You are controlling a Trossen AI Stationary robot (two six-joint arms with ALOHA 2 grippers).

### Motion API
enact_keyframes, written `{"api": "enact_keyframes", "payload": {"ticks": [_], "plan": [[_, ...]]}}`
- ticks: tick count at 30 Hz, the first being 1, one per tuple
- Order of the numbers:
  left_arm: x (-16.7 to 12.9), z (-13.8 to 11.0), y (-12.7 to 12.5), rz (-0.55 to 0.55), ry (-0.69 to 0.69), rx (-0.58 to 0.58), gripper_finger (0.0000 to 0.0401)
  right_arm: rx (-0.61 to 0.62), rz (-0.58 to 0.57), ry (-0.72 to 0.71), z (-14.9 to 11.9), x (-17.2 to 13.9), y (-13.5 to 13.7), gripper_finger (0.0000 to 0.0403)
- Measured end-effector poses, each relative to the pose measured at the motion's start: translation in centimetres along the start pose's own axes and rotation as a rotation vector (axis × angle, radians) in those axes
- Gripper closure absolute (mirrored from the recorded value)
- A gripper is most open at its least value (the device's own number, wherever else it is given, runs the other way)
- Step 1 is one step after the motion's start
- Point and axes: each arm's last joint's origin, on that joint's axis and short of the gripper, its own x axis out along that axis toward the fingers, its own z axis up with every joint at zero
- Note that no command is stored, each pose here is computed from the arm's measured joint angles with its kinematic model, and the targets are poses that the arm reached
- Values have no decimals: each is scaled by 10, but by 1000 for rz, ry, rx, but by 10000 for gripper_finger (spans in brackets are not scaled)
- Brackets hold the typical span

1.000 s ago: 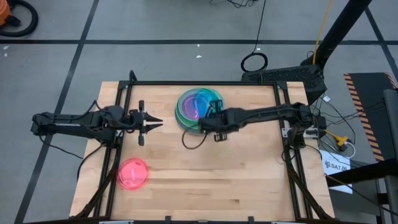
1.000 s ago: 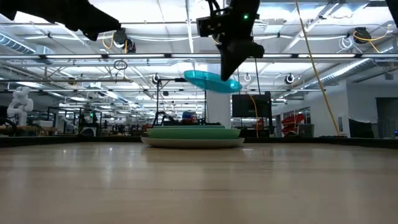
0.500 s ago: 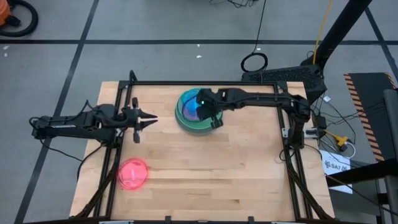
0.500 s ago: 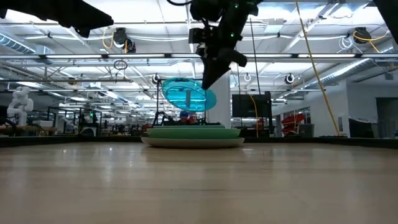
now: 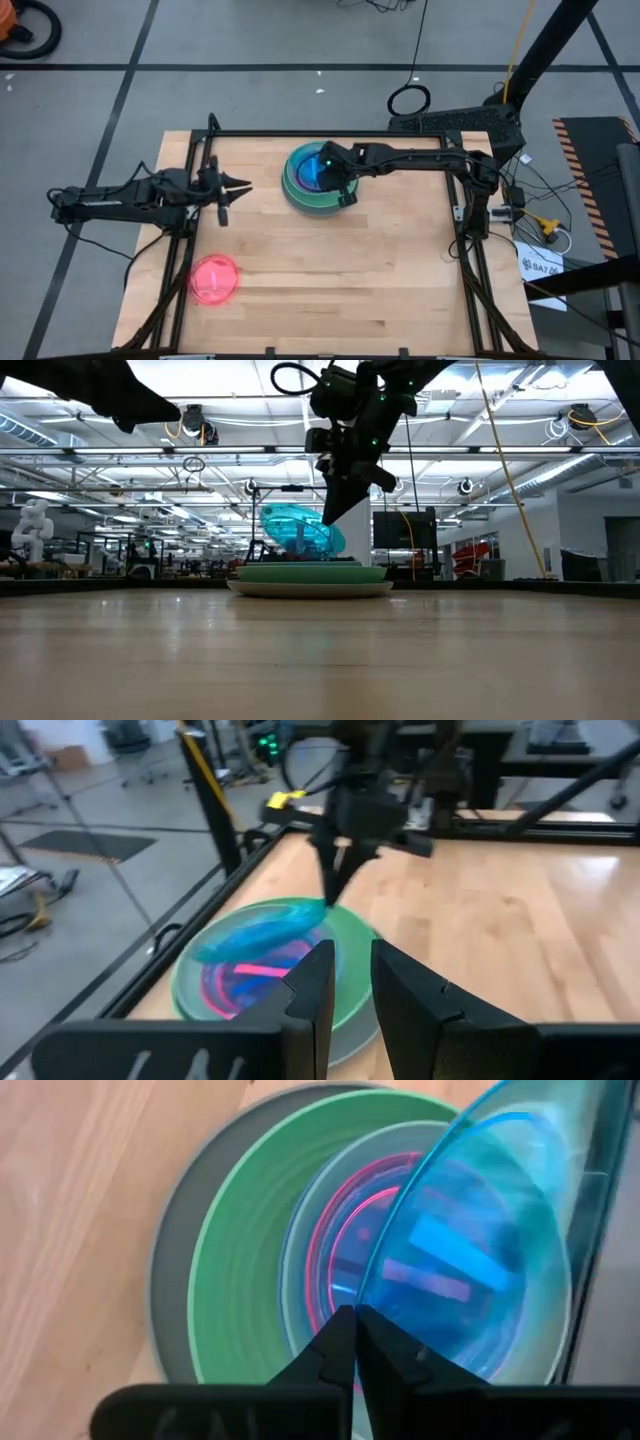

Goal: Stack plastic plates
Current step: Stack the blue plate on the pink plate, then stack the pink plate on the blue plate

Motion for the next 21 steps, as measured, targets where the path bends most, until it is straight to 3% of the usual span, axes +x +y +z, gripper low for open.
{"api": "enact_keyframes", "payload": {"ticks": [11,17,21], "plan": [[0,-6,2,85,61,-95,324,20,-31,-4,1,0,-2,335],[-2,-19,2,103,180,-223,324,34,-43,-2,1,0,-3,300],[-5,-31,3,146,304,-367,324,103,-58,6,1,0,-3,294]]}}
